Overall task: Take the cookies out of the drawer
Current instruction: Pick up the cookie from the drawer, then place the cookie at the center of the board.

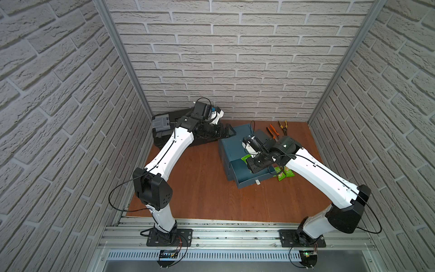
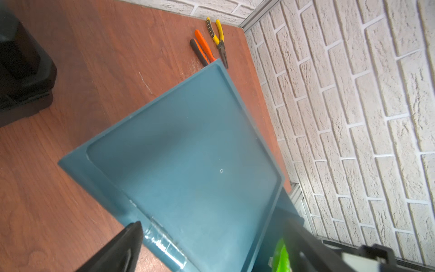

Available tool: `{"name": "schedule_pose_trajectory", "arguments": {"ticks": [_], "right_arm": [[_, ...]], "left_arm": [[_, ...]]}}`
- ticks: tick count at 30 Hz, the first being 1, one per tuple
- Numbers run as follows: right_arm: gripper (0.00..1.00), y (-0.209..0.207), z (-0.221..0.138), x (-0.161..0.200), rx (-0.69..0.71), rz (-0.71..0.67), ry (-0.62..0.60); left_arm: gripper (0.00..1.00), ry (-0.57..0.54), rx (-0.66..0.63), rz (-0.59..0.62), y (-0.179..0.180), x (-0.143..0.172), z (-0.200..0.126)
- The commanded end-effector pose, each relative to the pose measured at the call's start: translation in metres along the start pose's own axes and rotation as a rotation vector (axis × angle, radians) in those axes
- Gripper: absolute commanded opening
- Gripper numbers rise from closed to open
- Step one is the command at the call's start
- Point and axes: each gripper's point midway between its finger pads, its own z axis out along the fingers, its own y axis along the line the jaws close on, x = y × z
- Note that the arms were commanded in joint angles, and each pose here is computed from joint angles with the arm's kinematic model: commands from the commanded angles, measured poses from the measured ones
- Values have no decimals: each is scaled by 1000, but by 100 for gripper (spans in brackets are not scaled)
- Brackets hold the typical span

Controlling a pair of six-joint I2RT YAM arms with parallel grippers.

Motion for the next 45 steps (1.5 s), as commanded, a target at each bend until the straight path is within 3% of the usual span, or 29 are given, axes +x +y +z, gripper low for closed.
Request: {"name": "schedule_pose_trajectory", "arguments": {"ticks": [1, 9, 20, 30, 36, 45], "right_arm": [[33, -10, -30, -19, -11, 50, -144], [33, -48, -74, -24, -41, 170, -267], [32, -122, -87, -8, 63, 288, -285], [31, -173, 7, 15, 5, 467, -124], [31, -163, 74, 24, -111, 508, -12], [29, -142, 157, 44, -183, 544, 115]], "left_arm": [[99, -58, 49, 46, -26, -11, -2], [99, -86, 74, 95, -48, -19, -1], [99, -120, 109, 119, -65, -22, -15], [99, -56, 191, 150, -93, -13, 16], [98, 4, 178, 158, -106, 14, 24], [99, -2, 68, 145, -82, 19, 9]]}}
